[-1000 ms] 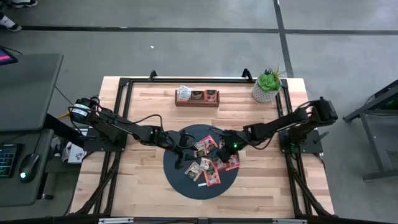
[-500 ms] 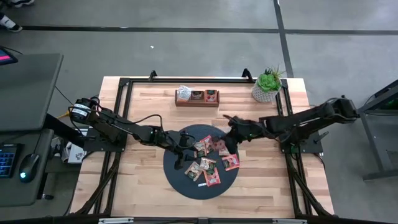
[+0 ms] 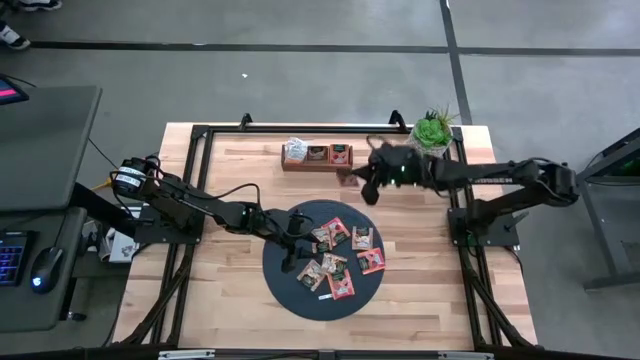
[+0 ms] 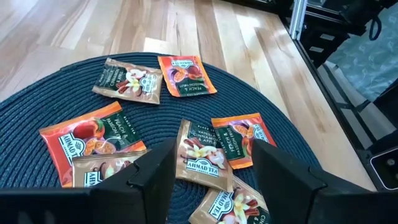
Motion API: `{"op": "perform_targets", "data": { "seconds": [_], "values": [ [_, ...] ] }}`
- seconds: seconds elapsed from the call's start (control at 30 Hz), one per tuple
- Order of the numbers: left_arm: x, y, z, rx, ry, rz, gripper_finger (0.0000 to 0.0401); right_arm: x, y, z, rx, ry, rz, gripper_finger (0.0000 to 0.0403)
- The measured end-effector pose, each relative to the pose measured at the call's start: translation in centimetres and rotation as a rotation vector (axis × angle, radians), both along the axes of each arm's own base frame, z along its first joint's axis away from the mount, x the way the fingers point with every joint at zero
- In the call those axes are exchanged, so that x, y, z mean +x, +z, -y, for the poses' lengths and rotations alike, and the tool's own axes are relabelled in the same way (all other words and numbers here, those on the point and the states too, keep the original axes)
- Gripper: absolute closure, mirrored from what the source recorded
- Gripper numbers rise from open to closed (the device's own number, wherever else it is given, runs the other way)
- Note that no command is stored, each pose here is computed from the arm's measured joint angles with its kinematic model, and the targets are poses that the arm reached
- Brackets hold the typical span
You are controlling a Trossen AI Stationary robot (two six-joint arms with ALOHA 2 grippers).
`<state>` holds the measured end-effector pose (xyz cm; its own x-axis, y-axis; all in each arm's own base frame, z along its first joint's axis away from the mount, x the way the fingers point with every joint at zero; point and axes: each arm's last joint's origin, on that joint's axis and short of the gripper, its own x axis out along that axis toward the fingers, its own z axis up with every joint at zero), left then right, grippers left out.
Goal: Pick & Place Tea
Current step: Put the orange tea bag into the right section of the wooden organizer
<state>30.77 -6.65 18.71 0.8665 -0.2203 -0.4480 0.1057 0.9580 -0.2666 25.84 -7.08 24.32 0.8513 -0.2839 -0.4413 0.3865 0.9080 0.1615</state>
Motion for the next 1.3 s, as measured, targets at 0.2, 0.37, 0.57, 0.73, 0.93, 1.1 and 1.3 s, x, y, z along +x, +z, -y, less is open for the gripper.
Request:
{"op": "perform_targets", "data": {
  "seconds": [0.2,0.37,0.57,0.73,0.93,1.1,1.3],
  "values": [
    [0.0,0.0,0.0,-0.005,0.007,-0.002,0.0195,-1.2,0.3,4.7,-0.032,0.008,0.056,0.0403],
    [0.0,0.0,-0.1,-0.003,0.033,-0.001,0.0195,-1.2,-0.7,7.5,-0.024,0.040,0.100,0.0403],
    [0.0,0.0,-0.2,-0.030,0.073,-0.008,0.0195,-0.4,-3.6,10.5,0.041,0.037,0.130,0.0403],
    [0.0,0.0,-0.2,-0.029,0.088,-0.008,0.0195,-0.3,-5.9,12.2,0.108,0.019,0.125,0.0403],
    [0.0,-0.1,-0.3,-0.044,0.115,-0.017,0.0195,-0.5,-7.5,13.2,0.153,0.005,0.111,0.0403],
    [0.0,-0.1,-0.4,-0.049,0.156,-0.016,0.0195,-0.6,-7.6,13.5,0.147,-0.002,0.112,0.0403],
    [0.0,-0.1,-0.5,-0.039,0.212,-0.011,0.0195,-0.7,-7.5,13.7,0.126,-0.031,0.117,0.0403]
  ]
}}
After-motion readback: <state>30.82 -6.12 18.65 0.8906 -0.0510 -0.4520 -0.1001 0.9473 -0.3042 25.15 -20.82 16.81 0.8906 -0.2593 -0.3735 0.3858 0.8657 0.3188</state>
